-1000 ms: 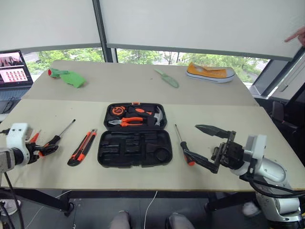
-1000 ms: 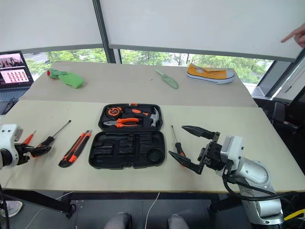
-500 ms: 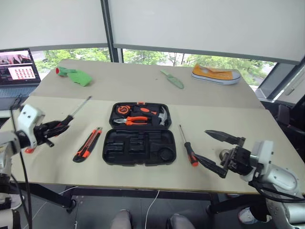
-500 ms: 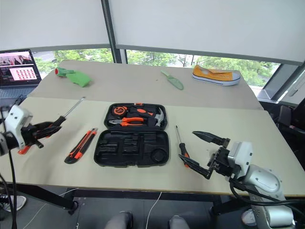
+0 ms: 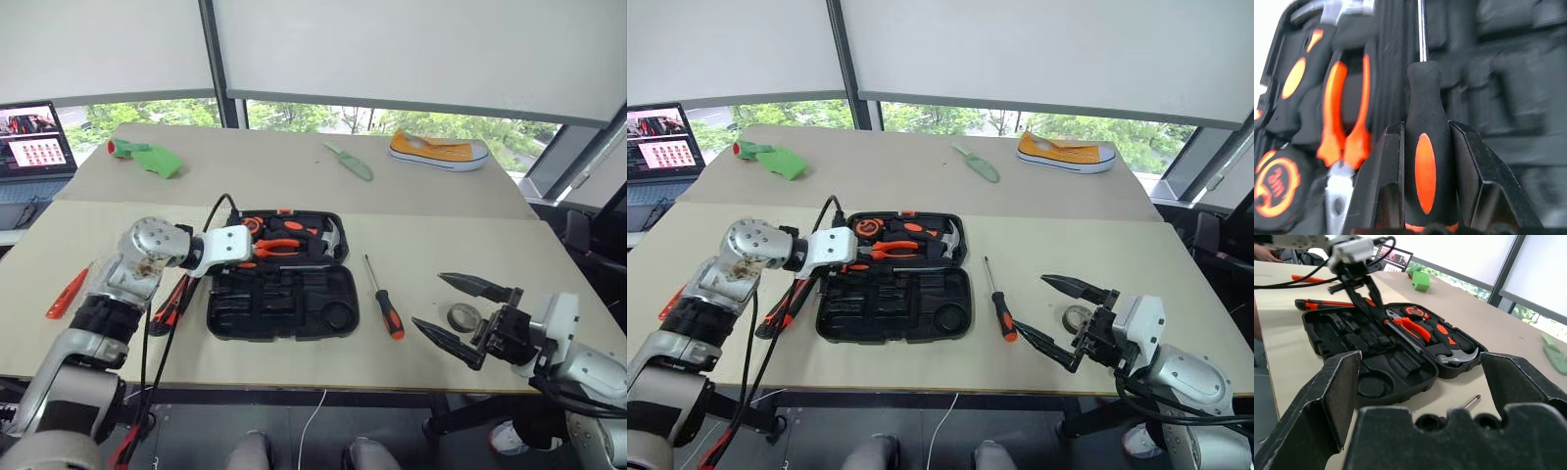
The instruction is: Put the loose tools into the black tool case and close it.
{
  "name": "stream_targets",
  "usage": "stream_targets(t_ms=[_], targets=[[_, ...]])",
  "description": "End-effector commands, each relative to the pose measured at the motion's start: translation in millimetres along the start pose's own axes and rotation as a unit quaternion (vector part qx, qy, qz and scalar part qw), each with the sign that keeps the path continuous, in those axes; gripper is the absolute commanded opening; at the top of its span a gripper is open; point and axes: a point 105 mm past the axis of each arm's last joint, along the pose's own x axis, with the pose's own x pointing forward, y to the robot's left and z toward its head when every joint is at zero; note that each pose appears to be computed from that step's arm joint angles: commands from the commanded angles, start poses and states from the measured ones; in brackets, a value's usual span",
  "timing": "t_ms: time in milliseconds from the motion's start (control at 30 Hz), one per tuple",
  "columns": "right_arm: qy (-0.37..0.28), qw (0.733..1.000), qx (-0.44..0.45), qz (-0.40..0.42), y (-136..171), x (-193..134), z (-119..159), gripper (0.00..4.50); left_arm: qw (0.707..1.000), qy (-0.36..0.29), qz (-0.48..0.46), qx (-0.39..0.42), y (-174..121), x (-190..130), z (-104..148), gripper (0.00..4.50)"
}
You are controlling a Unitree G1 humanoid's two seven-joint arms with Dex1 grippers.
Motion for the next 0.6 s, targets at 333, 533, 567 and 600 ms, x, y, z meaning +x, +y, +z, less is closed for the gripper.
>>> stream_targets(t_ms=[333,533,567,600], targets=[[-0.009,1.0,-0.023,-0.014,5,-5,8,4.5,0.998,0.058,-0.018,0.005,-6,-1,-19,0.88],[-0.007,1.0,-0.018,-0.013,6,-4,6,4.5,0.998,0.061,-0.018,0.004,-7,3,-26,0.88],[-0.007,1.0,-0.018,-0.012,7,-4,6,4.5,0.998,0.054,-0.018,-0.001,-7,5,-24,0.88],[-0.006,1.0,-0.017,-0.011,6,-4,6,4.5,0.999,0.044,-0.019,0.001,-7,7,-20,1.38]])
